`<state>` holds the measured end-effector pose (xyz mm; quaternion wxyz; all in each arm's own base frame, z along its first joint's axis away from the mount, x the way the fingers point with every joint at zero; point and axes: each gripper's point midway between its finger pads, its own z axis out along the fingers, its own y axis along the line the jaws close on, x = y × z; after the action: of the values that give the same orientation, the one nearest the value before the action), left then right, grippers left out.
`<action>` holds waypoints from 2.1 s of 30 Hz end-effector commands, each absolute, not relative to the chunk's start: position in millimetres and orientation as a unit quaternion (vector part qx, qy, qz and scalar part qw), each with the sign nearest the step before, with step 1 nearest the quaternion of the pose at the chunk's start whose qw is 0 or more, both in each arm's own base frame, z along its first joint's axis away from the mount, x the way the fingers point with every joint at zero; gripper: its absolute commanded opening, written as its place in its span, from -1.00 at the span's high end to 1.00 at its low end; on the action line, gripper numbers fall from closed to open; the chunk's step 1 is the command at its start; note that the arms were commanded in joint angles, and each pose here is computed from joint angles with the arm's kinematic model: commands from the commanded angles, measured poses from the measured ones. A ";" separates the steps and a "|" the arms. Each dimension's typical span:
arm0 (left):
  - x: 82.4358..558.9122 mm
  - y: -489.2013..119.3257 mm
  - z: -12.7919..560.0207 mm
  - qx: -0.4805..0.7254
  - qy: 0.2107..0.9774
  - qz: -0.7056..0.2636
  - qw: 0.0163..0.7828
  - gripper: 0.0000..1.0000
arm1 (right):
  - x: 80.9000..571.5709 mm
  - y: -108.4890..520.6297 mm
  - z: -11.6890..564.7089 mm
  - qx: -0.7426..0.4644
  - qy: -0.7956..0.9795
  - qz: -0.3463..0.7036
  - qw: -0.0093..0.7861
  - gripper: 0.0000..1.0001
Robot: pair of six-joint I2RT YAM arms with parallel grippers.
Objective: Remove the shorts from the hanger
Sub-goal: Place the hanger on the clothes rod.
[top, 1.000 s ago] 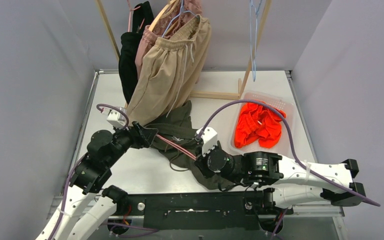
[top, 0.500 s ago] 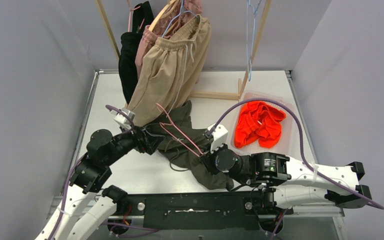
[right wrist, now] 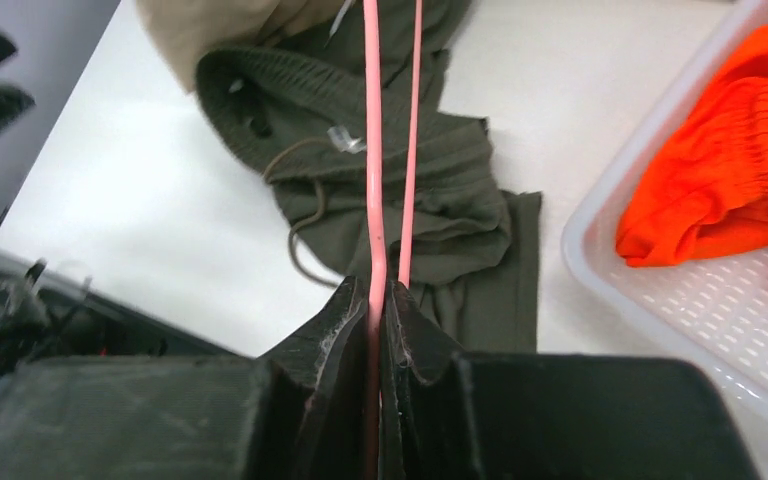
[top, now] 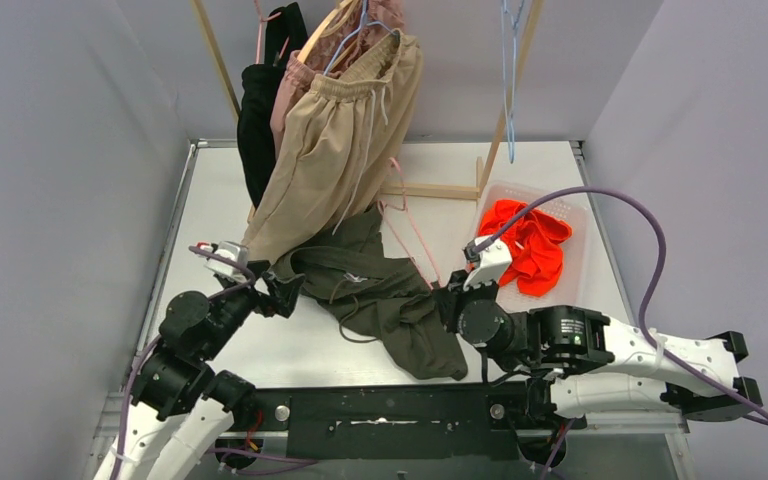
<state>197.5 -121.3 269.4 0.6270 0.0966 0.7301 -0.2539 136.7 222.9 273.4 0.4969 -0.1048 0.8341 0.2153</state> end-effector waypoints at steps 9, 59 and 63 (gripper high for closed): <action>221.0 -95.9 259.1 0.054 0.729 -0.178 0.659 -0.62 | 189.4 187.7 329.6 0.112 0.764 0.096 0.628 1.00; 240.5 -79.3 237.6 -0.012 0.745 -0.134 0.654 -0.69 | 387.2 183.4 489.3 0.146 0.692 0.171 0.686 1.00; 239.8 -79.1 237.2 -0.012 0.744 -0.134 0.655 -0.69 | 400.9 185.2 476.9 0.131 0.720 0.155 0.664 1.00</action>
<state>238.6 -74.9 213.7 0.6313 -0.0081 0.7671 -0.1136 399.7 174.5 472.1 0.6833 0.1547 0.7027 0.1240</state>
